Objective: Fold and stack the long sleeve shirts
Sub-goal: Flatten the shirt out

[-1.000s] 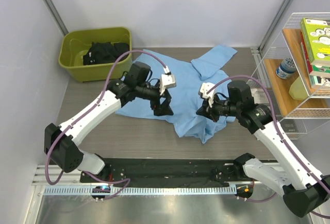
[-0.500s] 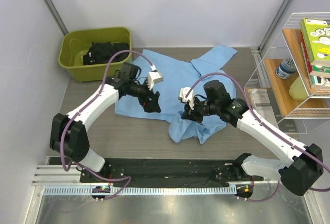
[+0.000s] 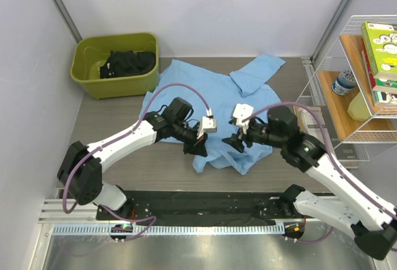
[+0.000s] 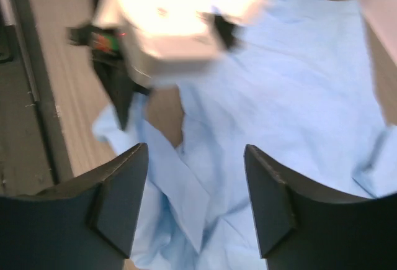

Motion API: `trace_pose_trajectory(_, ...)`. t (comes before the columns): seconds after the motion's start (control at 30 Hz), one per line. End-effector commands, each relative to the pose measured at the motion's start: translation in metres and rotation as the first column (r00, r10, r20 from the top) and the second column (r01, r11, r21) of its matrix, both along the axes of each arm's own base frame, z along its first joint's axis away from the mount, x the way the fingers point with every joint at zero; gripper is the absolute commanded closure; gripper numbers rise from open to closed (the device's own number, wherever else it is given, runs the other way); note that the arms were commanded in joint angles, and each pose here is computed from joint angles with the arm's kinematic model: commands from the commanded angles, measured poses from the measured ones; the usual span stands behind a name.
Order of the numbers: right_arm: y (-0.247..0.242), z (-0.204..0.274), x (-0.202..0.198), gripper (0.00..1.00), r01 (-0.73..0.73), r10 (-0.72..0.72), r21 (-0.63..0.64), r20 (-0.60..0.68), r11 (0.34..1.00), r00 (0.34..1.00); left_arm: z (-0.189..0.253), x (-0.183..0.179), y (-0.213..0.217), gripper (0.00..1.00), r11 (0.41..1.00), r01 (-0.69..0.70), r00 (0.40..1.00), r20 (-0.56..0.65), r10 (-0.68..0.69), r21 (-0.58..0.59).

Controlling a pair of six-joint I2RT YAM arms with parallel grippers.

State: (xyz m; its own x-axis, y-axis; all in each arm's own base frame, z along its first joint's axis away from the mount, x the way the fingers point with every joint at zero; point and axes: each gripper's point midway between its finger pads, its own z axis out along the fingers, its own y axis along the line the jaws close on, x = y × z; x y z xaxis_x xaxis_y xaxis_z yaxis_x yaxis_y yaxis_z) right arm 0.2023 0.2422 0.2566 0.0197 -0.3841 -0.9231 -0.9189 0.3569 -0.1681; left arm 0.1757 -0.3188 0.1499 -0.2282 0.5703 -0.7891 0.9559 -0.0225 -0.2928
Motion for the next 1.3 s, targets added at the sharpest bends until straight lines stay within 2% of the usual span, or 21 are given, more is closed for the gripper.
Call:
trace_pose_trajectory(0.0,-0.050,-0.009,0.012,0.25,0.246,-0.240,-0.068,0.088,0.967,0.967,0.007,-0.033,0.029,0.99,0.991,0.136,0.982,0.133,-0.136,0.005)
trace_pose_trajectory(0.03,-0.065,-0.012,0.018,0.23,0.323,-0.313,-0.091,0.111,0.942,0.943,0.004,-0.045,0.038,1.00,0.985,0.168,0.977,0.125,-0.172,0.039)
trace_pose_trajectory(0.1,-0.077,-0.035,0.015,0.24,0.344,-0.335,-0.189,0.078,0.920,0.939,0.010,-0.051,0.049,1.00,0.971,0.229,0.947,0.218,-0.237,0.061)
trace_pose_trajectory(0.17,-0.083,-0.056,0.017,0.33,0.349,-0.356,-0.270,0.024,0.897,0.934,0.010,-0.064,0.064,1.00,0.956,0.276,0.926,0.237,-0.293,0.105)
trace_pose_trajectory(0.27,-0.091,-0.099,0.006,0.44,0.240,-0.322,-0.416,-0.139,0.877,0.936,0.003,-0.068,0.073,0.99,0.927,0.341,0.848,0.375,-0.374,0.153)
trace_pose_trajectory(0.33,-0.101,-0.112,0.010,0.46,0.216,-0.340,-0.461,-0.203,0.861,0.918,-0.002,-0.077,0.072,0.99,0.907,0.381,0.825,0.377,-0.422,0.181)
trace_pose_trajectory(0.37,-0.109,-0.120,0.020,0.48,0.217,-0.371,-0.493,-0.238,0.842,0.898,-0.003,-0.080,0.070,0.99,0.903,0.388,0.824,0.369,-0.430,0.186)
trace_pose_trajectory(0.4,-0.113,-0.127,0.019,0.48,0.186,-0.368,-0.521,-0.269,0.833,0.890,-0.001,-0.083,0.067,0.99,0.912,0.369,0.848,0.336,-0.410,0.180)
trace_pose_trajectory(0.47,-0.122,-0.133,0.020,0.54,0.100,-0.336,-0.580,-0.315,0.808,0.887,0.010,-0.090,0.061,0.98,0.910,0.387,0.851,0.320,-0.415,0.151)
trace_pose_trajectory(0.5,-0.128,-0.146,0.020,0.54,0.057,-0.344,-0.599,-0.377,0.799,0.860,0.014,-0.091,0.058,0.98,0.914,0.381,0.853,0.328,-0.406,0.140)
trace_pose_trajectory(0.6,-0.145,-0.180,0.009,0.63,-0.046,-0.371,-0.684,-0.450,0.728,0.812,0.020,-0.095,0.057,0.99,0.914,0.382,0.830,0.385,-0.404,0.137)
trace_pose_trajectory(0.73,-0.163,-0.217,0.002,0.64,-0.074,-0.410,-0.746,-0.443,0.662,0.797,0.019,-0.104,0.067,1.00,0.895,0.411,0.803,0.396,-0.445,0.172)
trace_pose_trajectory(0.83,-0.171,-0.235,0.008,0.64,-0.068,-0.452,-0.777,-0.432,0.626,0.781,0.026,-0.113,0.075,1.00,0.875,0.450,0.751,0.455,-0.479,0.178)
trace_pose_trajectory(0.93,-0.174,-0.237,0.015,0.62,-0.052,-0.460,-0.782,-0.417,0.621,0.784,0.022,-0.118,0.084,0.99,0.854,0.478,0.705,0.489,-0.513,0.207)
trace_pose_trajectory(0.97,-0.173,-0.235,0.016,0.61,-0.053,-0.455,-0.779,-0.418,0.625,0.786,0.018,-0.120,0.087,0.93,0.834,0.504,0.681,0.491,-0.543,0.223)
trace_pose_trajectory(1.0,-0.172,-0.232,0.016,0.61,-0.052,-0.447,-0.773,-0.418,0.632,0.791,0.017,-0.123,0.086,0.71,0.824,0.519,0.675,0.482,-0.558,0.226)
trace_pose_trajectory(1.03,-0.170,-0.230,0.016,0.60,-0.057,-0.432,-0.767,-0.419,0.639,0.799,0.017,-0.125,0.085,0.62,0.820,0.527,0.675,0.476,-0.564,0.224)
trace_pose_trajectory(1.07,-0.169,-0.224,0.015,0.57,-0.056,-0.420,-0.760,-0.417,0.647,0.806,0.019,-0.123,0.081,0.45,0.827,0.518,0.678,0.484,-0.553,0.219)
trace_pose_trajectory(1.1,-0.169,-0.221,0.015,0.57,-0.053,-0.416,-0.758,-0.413,0.650,0.810,0.021,-0.120,0.078,0.37,0.860,0.466,0.729,0.460,-0.507,0.210)
trace_pose_trajectory(1.17,-0.171,-0.212,0.016,0.57,-0.052,-0.406,-0.762,-0.399,0.645,0.822,0.022,-0.094,0.072,0.39,0.914,0.325,0.774,0.486,-0.405,0.244)
trace_pose_trajectory(1.27,-0.175,-0.200,0.023,0.57,-0.016,-0.423,-0.777,-0.360,0.630,0.832,0.021,-0.045,0.076,0.41,0.966,0.138,0.881,0.420,-0.220,0.217)
